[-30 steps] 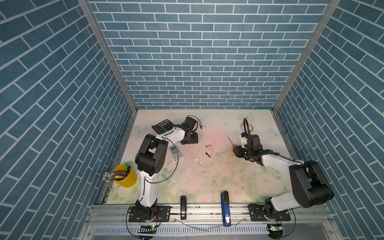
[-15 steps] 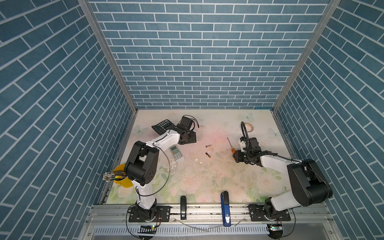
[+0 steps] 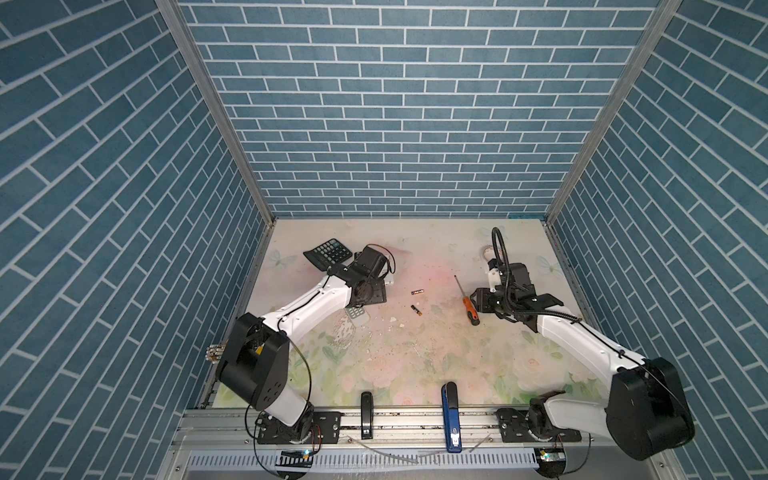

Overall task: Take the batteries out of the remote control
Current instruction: 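Put down the white remote with left gripper while right gripper lays down the screwdriver, then grasp the grey teal-button remote with the left gripper and lift it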

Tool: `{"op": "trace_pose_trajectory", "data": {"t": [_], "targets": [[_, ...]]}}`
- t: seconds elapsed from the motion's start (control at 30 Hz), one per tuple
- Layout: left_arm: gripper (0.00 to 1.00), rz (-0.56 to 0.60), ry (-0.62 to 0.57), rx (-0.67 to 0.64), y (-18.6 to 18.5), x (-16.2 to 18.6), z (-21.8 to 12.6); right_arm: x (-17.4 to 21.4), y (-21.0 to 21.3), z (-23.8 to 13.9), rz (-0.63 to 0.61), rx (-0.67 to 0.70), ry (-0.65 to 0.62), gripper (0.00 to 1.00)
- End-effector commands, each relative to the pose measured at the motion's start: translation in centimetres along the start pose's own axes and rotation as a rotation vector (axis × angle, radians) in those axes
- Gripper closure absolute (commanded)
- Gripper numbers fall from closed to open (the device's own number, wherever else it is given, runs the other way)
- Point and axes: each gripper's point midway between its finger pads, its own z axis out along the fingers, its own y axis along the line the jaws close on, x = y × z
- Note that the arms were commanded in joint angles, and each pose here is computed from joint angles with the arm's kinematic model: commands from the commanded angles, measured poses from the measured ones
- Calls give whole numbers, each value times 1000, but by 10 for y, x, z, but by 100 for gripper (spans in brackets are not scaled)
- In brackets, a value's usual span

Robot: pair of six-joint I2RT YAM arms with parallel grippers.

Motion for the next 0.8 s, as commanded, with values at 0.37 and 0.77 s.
{"op": "trace_pose_trajectory", "data": {"t": [0.37,0.77], "targets": [[10,-139,70,-186,40,28,30,-20,13,-20,-80,-23,-17,48],[12,-188,99,-162,30,16,75,-20,10,-15,-102,-9,-10,48]]}}
